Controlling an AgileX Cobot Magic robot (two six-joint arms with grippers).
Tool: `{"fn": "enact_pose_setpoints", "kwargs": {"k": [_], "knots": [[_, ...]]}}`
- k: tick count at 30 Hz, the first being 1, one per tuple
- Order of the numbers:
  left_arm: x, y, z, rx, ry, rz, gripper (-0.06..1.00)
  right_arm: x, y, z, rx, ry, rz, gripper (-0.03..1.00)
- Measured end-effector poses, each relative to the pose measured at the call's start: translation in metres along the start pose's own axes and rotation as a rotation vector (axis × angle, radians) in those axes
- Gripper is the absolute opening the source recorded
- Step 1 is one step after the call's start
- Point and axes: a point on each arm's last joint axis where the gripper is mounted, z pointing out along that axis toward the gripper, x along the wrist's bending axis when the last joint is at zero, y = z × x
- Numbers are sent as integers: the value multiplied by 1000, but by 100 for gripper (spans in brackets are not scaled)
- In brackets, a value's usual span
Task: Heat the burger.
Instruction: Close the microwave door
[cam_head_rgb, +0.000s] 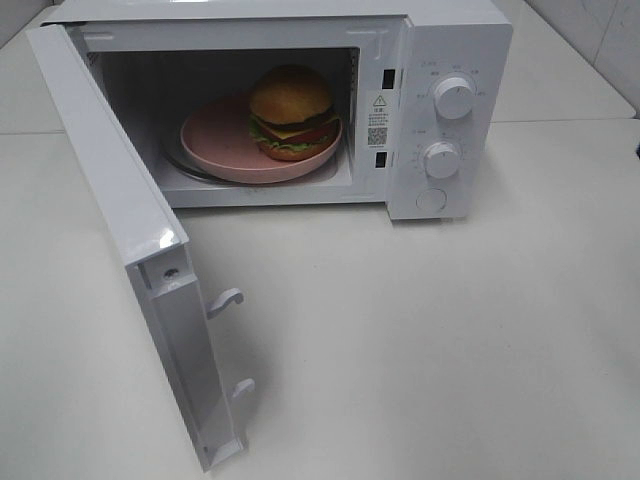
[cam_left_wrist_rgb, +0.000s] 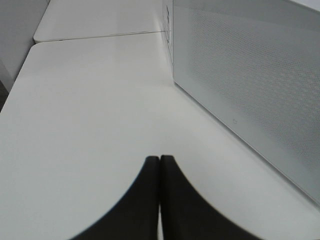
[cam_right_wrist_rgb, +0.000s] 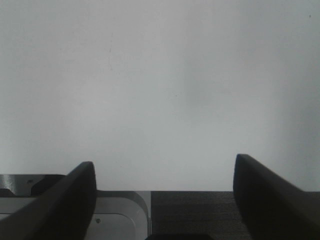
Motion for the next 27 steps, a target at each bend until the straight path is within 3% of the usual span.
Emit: {"fn": "enact_pose_setpoints", "kwargs": {"k": [8,16,18,20,21,22,26,27], "knots": [[0,0,0,0,0,0,0,-8,-77,2,-50,6,2,72],[0,0,0,0,0,0,0,-13,-125,7,-131,16,6,71],[0,0,0,0,0,0,0,-14,-136,7,-183,22,7,71],[0,0,0,0,0,0,0,-15,-148,-2,-329,39,12,71],[0,0,0,0,0,0,0,-15,-148,-2,-329,39,12,71],[0,0,0,0,0,0,0,-16,-155,-7,-427,50,12,71],[0,0,0,0,0,0,0,-18,-168,-15,-536,61,16,71],[0,0,0,0,0,0,0,-20,-178,-21,-608,68,17,71]]}}
